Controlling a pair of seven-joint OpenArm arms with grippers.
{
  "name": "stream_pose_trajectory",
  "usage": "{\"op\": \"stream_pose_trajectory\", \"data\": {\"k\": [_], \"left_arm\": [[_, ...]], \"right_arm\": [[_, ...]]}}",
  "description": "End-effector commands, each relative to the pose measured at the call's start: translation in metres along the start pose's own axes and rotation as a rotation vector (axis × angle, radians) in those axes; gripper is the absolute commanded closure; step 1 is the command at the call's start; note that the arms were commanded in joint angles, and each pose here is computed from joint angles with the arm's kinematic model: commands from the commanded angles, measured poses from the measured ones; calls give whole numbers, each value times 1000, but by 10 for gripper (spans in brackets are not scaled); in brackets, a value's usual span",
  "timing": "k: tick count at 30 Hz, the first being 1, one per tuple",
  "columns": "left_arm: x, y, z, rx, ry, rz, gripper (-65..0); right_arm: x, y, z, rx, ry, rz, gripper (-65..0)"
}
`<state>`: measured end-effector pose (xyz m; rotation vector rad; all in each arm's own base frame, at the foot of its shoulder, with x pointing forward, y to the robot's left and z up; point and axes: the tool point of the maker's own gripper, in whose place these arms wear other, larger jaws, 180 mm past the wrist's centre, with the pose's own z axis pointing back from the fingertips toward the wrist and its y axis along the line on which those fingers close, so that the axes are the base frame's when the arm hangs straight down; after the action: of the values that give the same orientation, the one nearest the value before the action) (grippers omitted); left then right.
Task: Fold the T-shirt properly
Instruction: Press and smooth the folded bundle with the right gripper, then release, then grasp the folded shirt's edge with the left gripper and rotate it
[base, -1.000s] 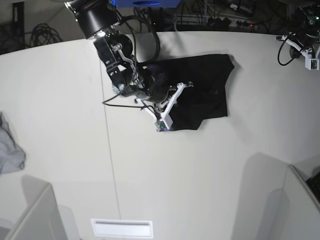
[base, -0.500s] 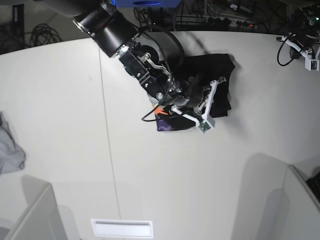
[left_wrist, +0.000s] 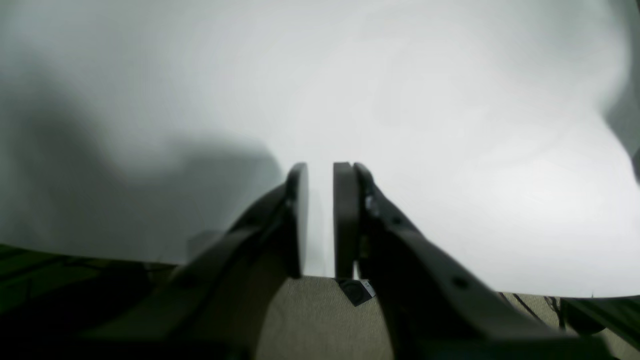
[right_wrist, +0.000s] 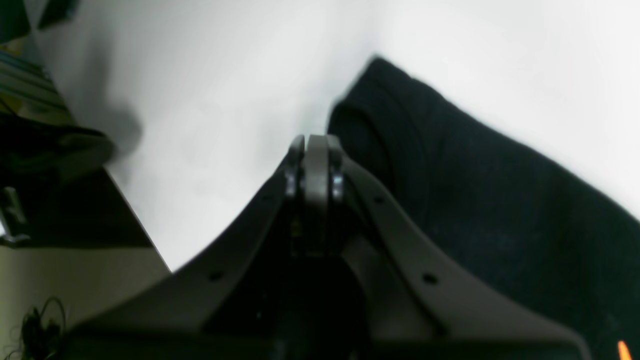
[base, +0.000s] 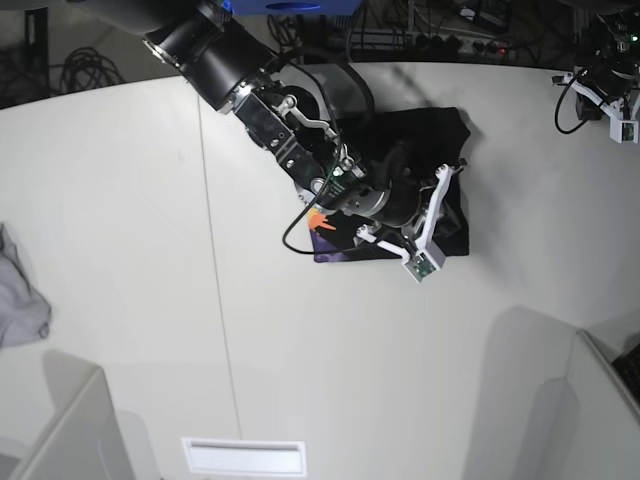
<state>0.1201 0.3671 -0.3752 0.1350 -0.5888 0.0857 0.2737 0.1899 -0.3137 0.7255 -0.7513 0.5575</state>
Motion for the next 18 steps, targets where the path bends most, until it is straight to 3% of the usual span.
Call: {"op": "stream_pose_trajectory", "data": {"k": [1,4,7,11,14,18], "left_arm": [[15,3,7,6,-44,-33,-104],[29,-10,13,-1,-87,-70,-100],[46,-33,19,-24,-143,-98,-105],[57,-67,4,-130,-171,-66,-114],[58,-90,-4,-218,-140,-43,-216],[70,-120,-7,-320,-162,-23,-431]], "right_arm": [[16,3,7,13,-54,12,0],[4,-13,18,-20,-30,12,0],[-16,-44,31,-88,1,-91,0],[-31,-77,65,-175,-28,-174,0],[-39,-91,95,-225,-42,-149,0],[-44,-123,142,-337,-74,-142,0]]}}
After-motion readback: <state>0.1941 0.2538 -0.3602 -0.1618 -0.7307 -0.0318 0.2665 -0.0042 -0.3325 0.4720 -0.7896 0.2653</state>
